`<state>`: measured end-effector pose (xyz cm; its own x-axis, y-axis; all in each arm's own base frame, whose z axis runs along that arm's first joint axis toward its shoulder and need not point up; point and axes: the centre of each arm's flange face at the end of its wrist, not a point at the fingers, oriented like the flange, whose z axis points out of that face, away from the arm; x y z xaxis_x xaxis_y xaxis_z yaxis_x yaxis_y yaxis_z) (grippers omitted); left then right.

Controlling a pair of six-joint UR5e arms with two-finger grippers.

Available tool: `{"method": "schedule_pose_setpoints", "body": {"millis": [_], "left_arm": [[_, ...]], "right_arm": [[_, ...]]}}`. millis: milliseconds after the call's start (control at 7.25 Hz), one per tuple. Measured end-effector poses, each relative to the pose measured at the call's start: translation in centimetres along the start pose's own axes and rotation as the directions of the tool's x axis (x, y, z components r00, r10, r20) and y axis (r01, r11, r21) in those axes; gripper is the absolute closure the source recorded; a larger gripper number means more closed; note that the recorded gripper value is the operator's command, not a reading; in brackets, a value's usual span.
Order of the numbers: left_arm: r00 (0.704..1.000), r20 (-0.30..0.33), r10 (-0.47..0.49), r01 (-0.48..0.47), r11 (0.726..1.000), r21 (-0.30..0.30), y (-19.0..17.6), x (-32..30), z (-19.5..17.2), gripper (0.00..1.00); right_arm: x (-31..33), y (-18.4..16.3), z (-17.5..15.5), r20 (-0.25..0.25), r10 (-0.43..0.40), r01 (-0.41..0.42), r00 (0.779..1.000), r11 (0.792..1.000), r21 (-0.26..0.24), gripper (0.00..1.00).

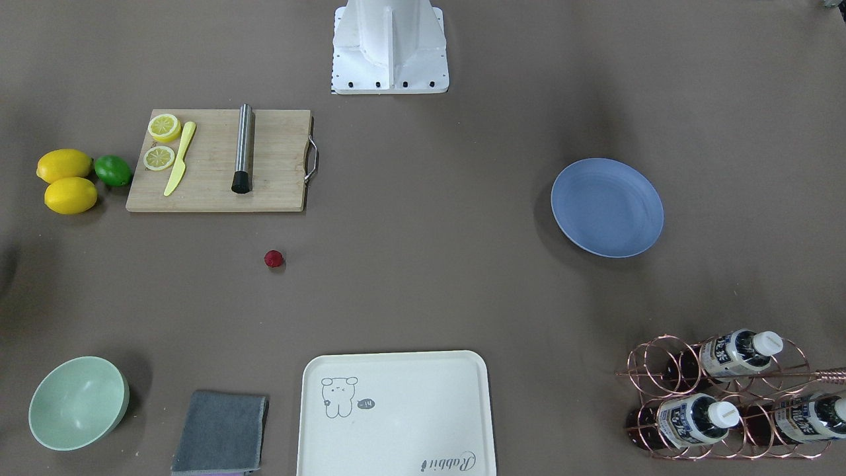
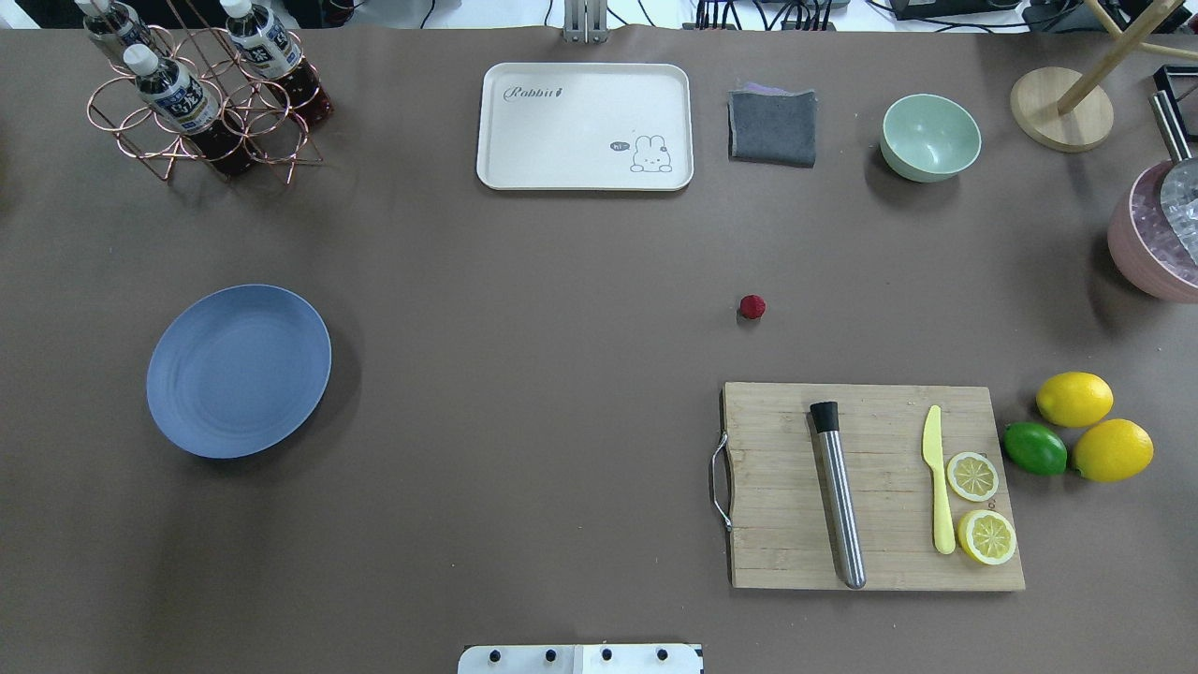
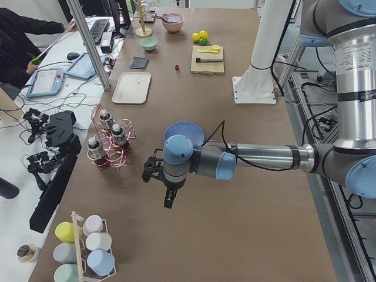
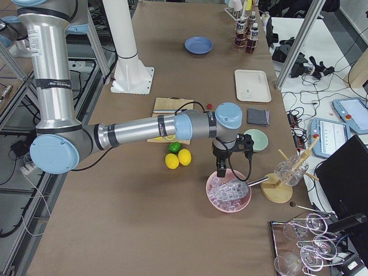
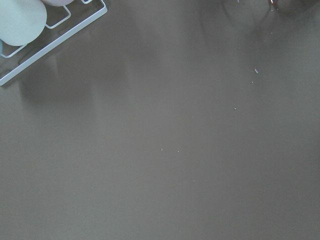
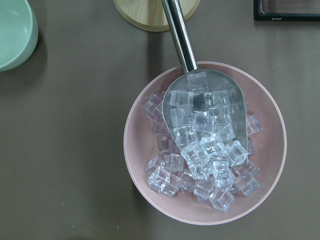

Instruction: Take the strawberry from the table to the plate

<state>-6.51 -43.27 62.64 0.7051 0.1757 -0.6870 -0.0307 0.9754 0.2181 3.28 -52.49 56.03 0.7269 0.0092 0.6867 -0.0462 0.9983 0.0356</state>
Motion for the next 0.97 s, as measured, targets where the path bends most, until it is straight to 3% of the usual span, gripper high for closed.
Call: {"method": "schedule_pose_setpoints", "body": {"millis": [690,966], "left_arm": [[1.0,0.002,-0.002,0.002,1.0,-0.001,0.4,-0.2,0.1,0.02],[0.999,0.0,0.045,-0.045,0.998,0.049,-0.8,1.3,-1.2,0.02]], "right_arm": [[-0.2,1.0,-0.5,0.003,-0.001,0.001,1.0,1.0,0.009,0.0],[-1.7,1.2,-2.0,0.012,0.027,-0.027,1.0,0.999,0.038,0.0]]}}
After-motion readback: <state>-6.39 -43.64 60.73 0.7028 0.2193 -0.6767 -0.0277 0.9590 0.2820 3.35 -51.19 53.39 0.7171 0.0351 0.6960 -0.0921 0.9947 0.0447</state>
